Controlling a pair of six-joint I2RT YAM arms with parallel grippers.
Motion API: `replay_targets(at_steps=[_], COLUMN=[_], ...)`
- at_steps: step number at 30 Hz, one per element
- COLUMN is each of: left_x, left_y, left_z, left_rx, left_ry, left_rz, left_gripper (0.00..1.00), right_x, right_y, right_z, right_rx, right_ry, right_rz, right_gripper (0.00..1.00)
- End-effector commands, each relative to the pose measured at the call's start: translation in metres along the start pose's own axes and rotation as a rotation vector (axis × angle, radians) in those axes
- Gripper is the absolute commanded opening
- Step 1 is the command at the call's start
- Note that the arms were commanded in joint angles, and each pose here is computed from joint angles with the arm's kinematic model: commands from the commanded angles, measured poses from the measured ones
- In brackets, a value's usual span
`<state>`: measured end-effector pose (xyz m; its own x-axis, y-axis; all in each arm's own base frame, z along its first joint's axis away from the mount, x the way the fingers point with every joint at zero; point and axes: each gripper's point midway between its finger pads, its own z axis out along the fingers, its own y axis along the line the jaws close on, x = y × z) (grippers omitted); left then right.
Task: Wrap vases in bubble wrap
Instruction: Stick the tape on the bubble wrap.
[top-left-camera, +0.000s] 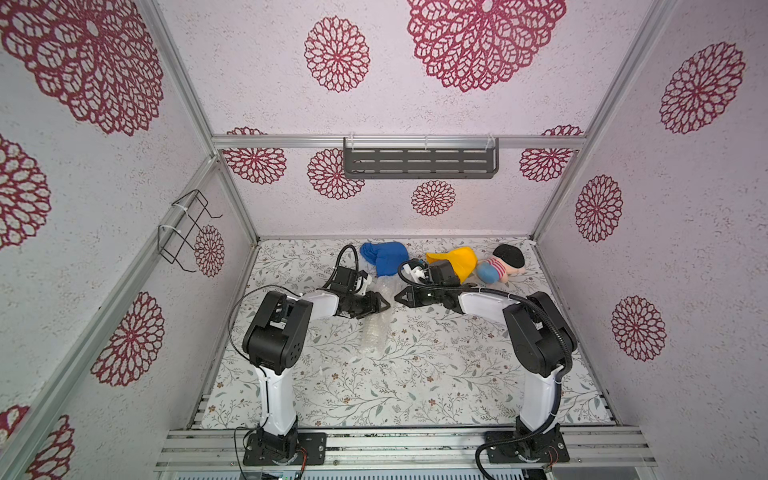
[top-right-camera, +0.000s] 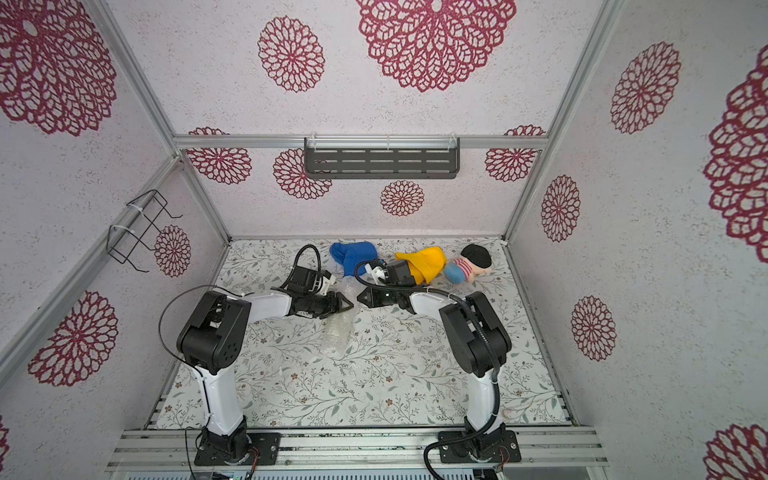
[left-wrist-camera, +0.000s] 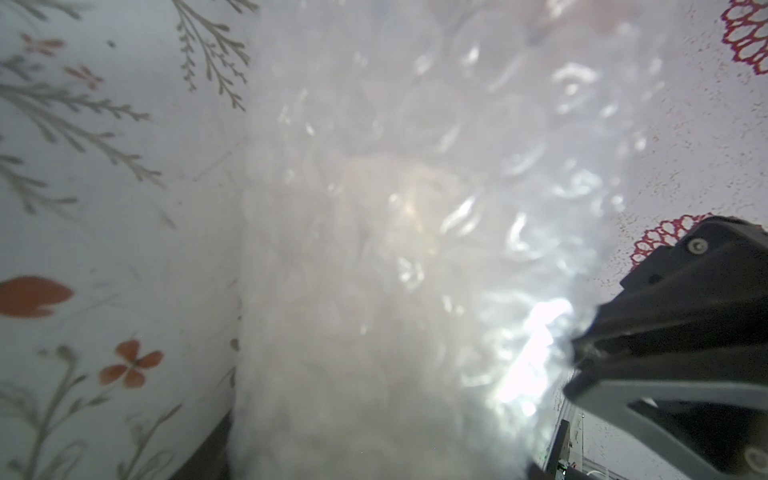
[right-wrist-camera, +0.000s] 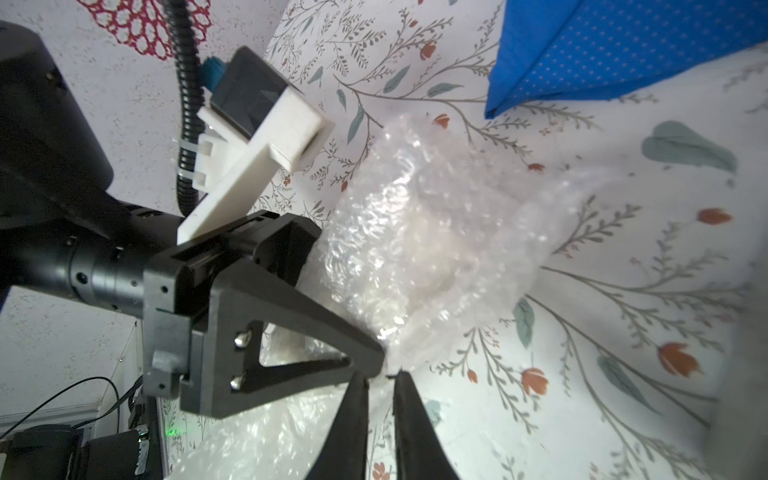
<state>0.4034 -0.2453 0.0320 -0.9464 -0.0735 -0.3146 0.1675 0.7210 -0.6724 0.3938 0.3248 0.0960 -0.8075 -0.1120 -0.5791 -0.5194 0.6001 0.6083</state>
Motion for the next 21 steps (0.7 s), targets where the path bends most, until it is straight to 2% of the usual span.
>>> replay_targets(at_steps=[1, 12, 15, 18, 19, 21], left_x=[0.007, 0.007, 0.007, 0.006, 0.005, 0.003], left_y=[-0.003, -0.004, -0.006, -0.006, -0.006, -0.008], left_z=[0.002, 0.002, 0.002, 0.0, 0.0, -0.003], left_rx=[0.002, 0.01, 0.015, 0.018, 0.027, 0.051], left_ry=[0.026, 0.025, 0.025, 0.02, 0.018, 0.009], left_rz=[0.016, 0.016, 0.015, 0.01, 0.004, -0.009], left_gripper=[0.0, 0.0, 0.0, 0.0, 0.0, 0.0], right_x=[-0.002, -0.014, -0.015, -0.014, -0.015, -0.015], right_y=[0.0, 0.019, 0.021, 0.014, 0.008, -0.005], right_z=[-0.005, 0.051, 0.05, 0.033, 0.024, 0.007], right_rx=[0.004, -0.094, -0.095, -0.047, -0.02, 0.031], right_ry=[-0.013, 0.022, 0.019, 0.0, -0.015, -0.045], right_rz=[-0.016, -0.003, -0.002, -0.011, 0.001, 0.053], right_gripper=[0.14, 0.08, 0.07, 0.07, 0.1, 0.25])
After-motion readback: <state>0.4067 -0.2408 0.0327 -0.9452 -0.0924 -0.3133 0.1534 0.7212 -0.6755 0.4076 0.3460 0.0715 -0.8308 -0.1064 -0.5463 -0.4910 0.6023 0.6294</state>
